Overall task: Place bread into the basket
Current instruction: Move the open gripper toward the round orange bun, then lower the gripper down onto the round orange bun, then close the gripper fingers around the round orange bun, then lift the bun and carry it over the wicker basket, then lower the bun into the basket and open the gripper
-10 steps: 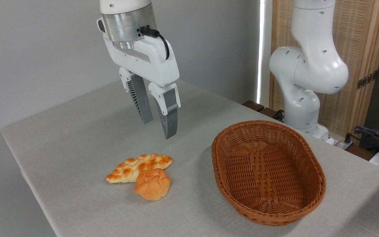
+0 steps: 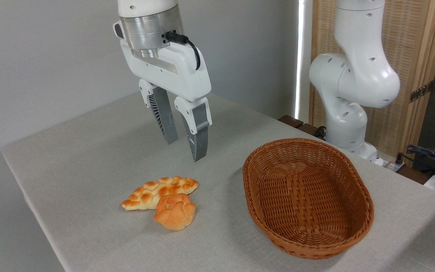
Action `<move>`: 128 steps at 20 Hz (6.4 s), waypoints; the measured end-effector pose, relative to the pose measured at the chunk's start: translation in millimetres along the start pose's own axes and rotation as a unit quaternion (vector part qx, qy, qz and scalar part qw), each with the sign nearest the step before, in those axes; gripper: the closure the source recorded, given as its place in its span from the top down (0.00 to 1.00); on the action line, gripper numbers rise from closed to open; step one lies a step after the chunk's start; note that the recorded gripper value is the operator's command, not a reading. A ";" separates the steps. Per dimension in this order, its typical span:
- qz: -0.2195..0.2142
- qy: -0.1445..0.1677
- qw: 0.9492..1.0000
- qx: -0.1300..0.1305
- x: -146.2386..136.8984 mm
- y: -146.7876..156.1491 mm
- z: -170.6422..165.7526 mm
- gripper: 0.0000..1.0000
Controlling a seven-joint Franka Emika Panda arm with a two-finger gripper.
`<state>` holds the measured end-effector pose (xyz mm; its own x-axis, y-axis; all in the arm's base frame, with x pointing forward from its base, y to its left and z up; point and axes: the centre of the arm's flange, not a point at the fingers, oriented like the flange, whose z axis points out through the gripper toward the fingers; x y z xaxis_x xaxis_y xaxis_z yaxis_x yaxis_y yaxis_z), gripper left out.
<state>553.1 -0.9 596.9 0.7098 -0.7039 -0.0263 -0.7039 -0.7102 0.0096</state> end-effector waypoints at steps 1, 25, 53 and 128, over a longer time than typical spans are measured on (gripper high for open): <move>0.000 0.000 1.000 0.000 0.1 0.1 0.0 1.00; 0.037 0.033 0.999 0.006 62.2 38.2 117.7 1.00; 0.050 0.019 0.998 0.036 58.2 28.2 174.7 0.38; 0.357 -0.111 0.924 -0.087 -167.7 -51.7 146.8 1.00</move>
<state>466.7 155.5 454.1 0.0309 -0.9873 -0.1558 -0.9621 -0.0716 0.2632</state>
